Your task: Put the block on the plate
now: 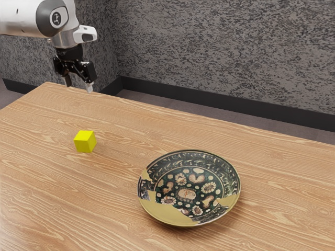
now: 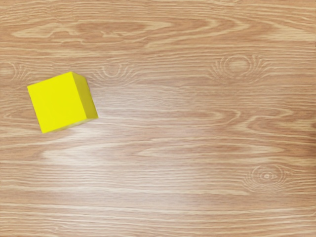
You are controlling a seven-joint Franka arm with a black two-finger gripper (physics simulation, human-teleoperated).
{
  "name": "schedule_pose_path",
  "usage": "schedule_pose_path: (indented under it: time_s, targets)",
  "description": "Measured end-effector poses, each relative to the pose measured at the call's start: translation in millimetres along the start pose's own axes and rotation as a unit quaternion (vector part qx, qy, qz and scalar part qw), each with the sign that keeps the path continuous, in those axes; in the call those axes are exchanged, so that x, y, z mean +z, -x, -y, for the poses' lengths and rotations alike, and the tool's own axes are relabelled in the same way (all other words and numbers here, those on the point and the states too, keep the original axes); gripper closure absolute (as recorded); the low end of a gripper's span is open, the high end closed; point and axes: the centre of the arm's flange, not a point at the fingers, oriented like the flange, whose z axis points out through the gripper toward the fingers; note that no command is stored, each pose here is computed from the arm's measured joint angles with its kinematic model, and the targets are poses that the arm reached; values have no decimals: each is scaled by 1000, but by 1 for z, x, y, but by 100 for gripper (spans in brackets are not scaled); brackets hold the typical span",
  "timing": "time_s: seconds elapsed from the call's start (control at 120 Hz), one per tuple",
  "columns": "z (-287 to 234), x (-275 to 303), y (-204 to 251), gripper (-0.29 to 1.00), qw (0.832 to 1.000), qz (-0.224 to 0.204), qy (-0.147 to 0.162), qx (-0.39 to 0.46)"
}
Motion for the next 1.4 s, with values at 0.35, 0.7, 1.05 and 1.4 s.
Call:
schedule_pose_path:
  time_s: [0.35,0.7,1.05,1.4]
  targets:
    - [6,4,-1,0,1000,1,1,7]
    - [74,93,-18,0,995,30,12,-95]
    - [125,208,-50,0,986,14,6,-165]
    - [124,275,-70,0,986,0,0,-167]
